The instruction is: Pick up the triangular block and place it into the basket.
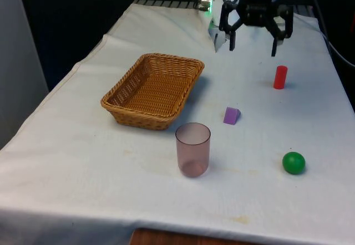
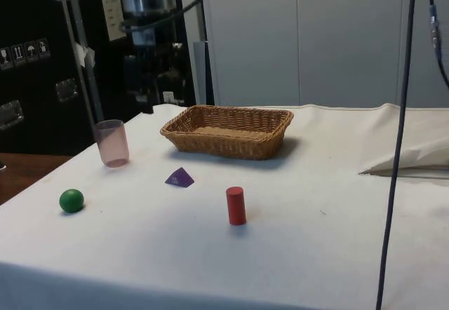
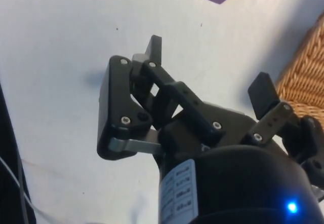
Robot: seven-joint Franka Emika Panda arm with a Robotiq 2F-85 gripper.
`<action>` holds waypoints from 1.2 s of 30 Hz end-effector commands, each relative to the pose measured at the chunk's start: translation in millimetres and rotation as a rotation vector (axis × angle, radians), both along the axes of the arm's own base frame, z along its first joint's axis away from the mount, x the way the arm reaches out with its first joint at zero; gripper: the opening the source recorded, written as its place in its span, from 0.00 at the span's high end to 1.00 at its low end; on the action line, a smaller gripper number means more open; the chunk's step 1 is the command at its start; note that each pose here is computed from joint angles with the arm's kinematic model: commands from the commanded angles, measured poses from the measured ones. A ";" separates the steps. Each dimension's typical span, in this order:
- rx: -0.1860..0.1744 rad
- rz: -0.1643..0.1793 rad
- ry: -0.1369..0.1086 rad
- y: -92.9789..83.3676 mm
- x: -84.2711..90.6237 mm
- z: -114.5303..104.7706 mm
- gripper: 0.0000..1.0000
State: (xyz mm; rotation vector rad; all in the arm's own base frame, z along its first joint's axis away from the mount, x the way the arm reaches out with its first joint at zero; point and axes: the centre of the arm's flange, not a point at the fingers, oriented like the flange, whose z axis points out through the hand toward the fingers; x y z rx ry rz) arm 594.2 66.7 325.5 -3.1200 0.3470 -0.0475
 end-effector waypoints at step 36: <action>-0.050 -0.061 0.005 -7.7 16.5 -112.9 0.00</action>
